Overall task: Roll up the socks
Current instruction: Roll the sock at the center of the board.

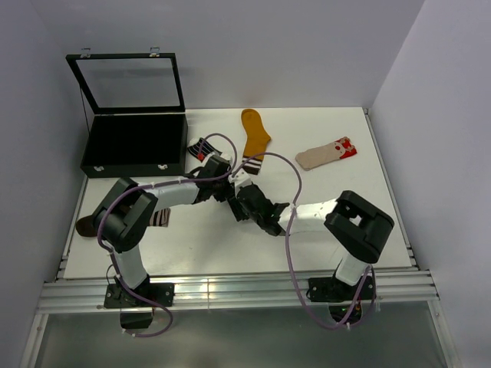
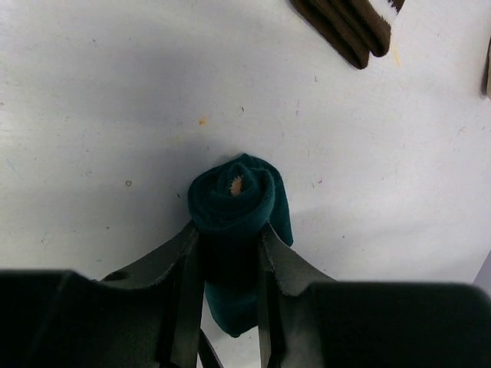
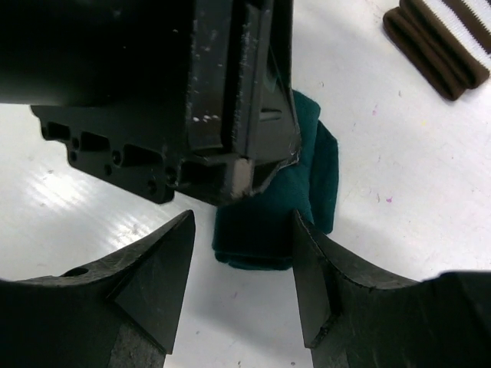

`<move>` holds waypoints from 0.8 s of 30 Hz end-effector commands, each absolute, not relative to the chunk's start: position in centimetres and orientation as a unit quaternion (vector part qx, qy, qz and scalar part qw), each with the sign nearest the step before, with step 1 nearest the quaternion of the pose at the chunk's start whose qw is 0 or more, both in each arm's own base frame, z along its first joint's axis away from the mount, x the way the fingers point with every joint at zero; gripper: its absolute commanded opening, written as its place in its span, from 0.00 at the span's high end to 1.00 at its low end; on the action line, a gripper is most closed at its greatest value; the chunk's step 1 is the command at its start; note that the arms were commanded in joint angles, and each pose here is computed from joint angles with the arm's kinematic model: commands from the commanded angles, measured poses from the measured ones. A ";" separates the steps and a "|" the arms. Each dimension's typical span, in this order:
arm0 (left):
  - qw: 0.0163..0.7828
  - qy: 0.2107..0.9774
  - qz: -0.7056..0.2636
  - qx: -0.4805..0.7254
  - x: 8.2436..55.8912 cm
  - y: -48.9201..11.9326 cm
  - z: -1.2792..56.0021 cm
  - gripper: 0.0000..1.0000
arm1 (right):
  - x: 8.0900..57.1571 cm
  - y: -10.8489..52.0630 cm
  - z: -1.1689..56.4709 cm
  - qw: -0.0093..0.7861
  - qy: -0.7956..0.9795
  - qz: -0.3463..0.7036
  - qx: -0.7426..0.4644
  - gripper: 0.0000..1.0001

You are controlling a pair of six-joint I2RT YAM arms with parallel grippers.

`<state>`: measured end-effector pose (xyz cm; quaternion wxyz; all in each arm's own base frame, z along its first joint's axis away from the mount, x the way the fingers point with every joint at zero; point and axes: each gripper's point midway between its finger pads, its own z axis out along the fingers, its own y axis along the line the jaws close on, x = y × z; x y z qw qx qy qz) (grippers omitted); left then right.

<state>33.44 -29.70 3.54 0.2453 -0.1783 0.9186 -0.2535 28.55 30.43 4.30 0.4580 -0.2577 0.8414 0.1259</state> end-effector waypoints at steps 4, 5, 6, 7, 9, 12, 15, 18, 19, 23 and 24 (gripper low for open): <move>0.232 0.936 -0.207 -0.165 32.6 -28.4 1.5 0.76 | 29.7 30.4 3.0 0.469 0.841 0.067 -0.263 0.43; 0.232 0.936 -0.207 -0.165 32.6 -28.4 1.5 0.76 | 29.9 30.1 2.7 0.468 0.843 0.057 -0.259 0.43; 0.232 0.936 -0.207 -0.165 32.6 -28.4 1.4 0.76 | 29.9 29.9 1.9 0.461 0.847 0.047 -0.259 0.44; 0.231 0.936 -0.209 -0.164 32.6 -28.5 1.5 0.76 | 29.8 29.7 1.5 0.457 0.850 0.042 -0.258 0.47; 0.231 0.936 -0.211 -0.163 32.6 -28.6 1.5 0.76 | 29.6 29.4 0.8 0.448 0.855 0.038 -0.258 0.53; 0.233 0.935 -0.213 -0.164 32.7 -28.6 1.6 0.73 | 28.9 29.3 0.0 0.431 0.864 0.054 -0.256 0.77; 0.241 0.931 -0.219 -0.165 32.8 -28.7 2.2 0.61 | 28.3 29.3 -0.2 0.409 0.874 0.097 -0.243 1.00; 0.249 0.926 -0.225 -0.170 33.0 -28.6 2.8 0.43 | 28.5 28.7 0.1 0.392 0.884 0.145 -0.210 1.00; 0.254 0.924 -0.228 -0.170 33.0 -28.5 3.2 0.40 | 28.1 29.2 0.3 0.378 0.885 0.180 -0.205 1.00; 0.270 0.915 -0.237 -0.182 33.1 -28.1 4.3 0.26 | 27.6 29.3 0.5 0.334 0.886 0.267 -0.178 1.00; 0.280 0.910 -0.241 -0.186 33.3 -28.0 5.0 0.26 | 28.2 29.1 0.7 0.332 0.885 0.280 -0.166 1.00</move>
